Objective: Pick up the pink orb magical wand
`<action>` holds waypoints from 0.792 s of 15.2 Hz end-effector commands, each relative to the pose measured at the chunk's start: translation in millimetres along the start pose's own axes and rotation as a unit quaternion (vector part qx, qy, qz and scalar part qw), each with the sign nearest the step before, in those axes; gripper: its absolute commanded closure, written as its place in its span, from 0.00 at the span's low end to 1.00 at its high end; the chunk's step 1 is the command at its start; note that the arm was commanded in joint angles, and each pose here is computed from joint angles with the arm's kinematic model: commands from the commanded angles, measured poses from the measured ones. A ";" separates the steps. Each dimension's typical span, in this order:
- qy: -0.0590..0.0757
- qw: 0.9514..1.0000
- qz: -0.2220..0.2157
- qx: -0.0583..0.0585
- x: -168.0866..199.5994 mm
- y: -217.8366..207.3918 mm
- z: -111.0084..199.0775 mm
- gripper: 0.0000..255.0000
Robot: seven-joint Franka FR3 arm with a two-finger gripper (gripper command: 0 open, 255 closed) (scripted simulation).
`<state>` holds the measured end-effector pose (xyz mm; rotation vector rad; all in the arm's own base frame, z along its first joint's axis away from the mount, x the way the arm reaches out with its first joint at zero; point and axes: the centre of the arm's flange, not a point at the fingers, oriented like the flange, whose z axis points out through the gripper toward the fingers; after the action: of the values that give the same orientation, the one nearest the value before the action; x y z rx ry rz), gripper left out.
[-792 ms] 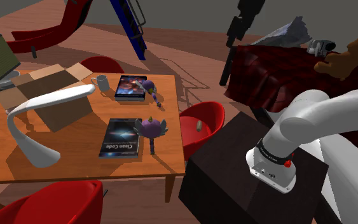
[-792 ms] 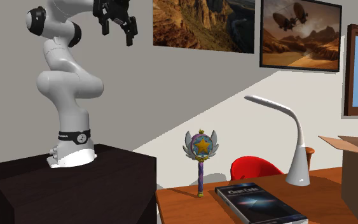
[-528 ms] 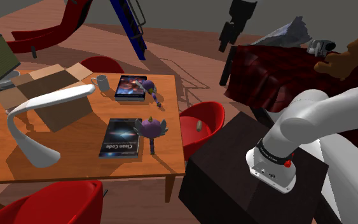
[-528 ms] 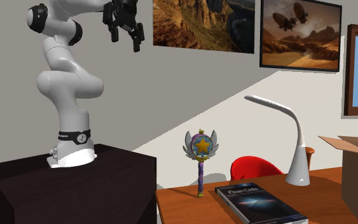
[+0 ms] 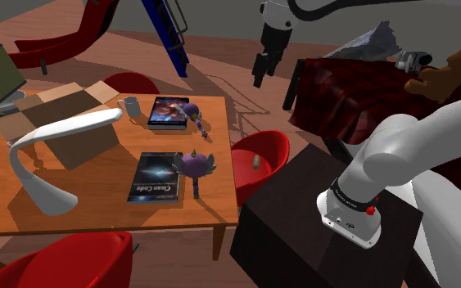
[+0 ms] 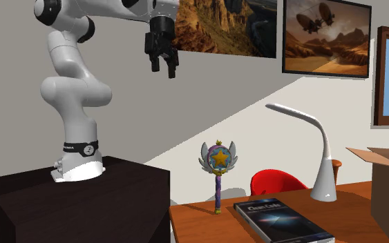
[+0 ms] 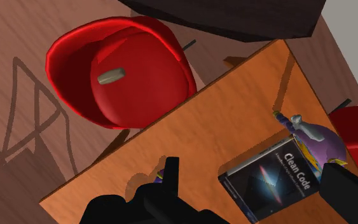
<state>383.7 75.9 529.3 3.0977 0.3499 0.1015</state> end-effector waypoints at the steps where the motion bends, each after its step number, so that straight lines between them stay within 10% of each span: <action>1: -0.004 1.000 -0.011 0.004 12.9 -17.8 16.2 0.00; 12: -0.029 0.997 -0.070 0.021 78.8 -109.2 108.5 0.00</action>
<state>438.0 189.6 430.1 3.0977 0.5548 0.0087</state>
